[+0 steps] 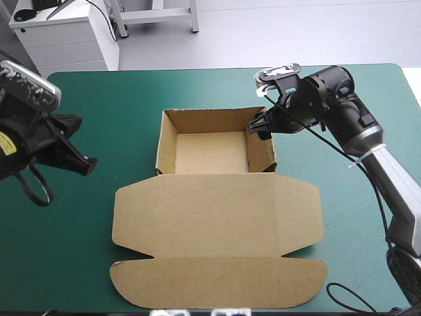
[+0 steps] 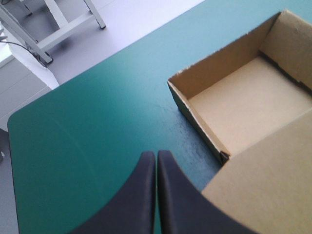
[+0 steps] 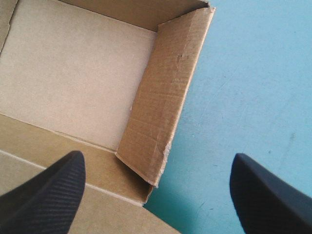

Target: Fold the box

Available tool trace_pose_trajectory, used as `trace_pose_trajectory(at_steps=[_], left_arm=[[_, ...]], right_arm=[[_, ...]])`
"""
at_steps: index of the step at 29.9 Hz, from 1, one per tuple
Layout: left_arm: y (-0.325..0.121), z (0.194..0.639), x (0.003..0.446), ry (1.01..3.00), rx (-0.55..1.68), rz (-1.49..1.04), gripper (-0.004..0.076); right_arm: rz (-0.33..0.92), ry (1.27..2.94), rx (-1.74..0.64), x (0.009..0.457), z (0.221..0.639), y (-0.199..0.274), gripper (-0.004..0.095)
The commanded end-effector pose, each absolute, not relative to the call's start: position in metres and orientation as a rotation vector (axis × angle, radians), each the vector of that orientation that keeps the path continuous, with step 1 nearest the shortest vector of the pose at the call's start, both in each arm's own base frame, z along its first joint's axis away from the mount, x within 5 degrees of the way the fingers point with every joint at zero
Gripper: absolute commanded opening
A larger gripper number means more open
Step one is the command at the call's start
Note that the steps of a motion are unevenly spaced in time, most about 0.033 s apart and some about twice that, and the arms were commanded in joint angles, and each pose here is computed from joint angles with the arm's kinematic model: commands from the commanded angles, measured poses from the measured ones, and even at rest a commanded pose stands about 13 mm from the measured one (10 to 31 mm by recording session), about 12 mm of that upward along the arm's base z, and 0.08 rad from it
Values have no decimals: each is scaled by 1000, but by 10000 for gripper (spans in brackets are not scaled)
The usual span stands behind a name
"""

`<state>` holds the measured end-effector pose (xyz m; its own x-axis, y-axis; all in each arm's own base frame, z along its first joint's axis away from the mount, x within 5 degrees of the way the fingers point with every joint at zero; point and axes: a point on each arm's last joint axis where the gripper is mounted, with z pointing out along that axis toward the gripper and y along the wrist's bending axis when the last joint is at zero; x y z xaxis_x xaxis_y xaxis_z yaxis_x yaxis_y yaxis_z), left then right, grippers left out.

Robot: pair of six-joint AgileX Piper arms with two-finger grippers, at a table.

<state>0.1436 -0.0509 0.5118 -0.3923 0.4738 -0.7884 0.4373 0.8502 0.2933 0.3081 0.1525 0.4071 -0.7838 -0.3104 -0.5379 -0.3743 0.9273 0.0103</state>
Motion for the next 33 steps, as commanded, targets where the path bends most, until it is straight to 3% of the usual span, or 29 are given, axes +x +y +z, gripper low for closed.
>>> trace_pose_trajectory(at_steps=[1, 11, 17, 23, 33], left_arm=[[-44, 490, 126, 2104, 693, 51, -6], [-36, 383, 107, 2371, 721, 49, -6], [-33, 339, 98, 2475, 705, 41, -6], [-29, 332, 88, 2456, 696, 30, -6], [-22, 338, 74, 2387, 672, 35, -6]], right_arm=[[173, 2418, -474, 299, 433, 146, 737], [185, 2383, -472, 305, 433, 149, 737], [158, 2462, -490, 323, 407, 158, 737], [69, 2556, -479, 355, 363, 167, 737], [137, 2706, -380, 387, 311, 165, 737]])
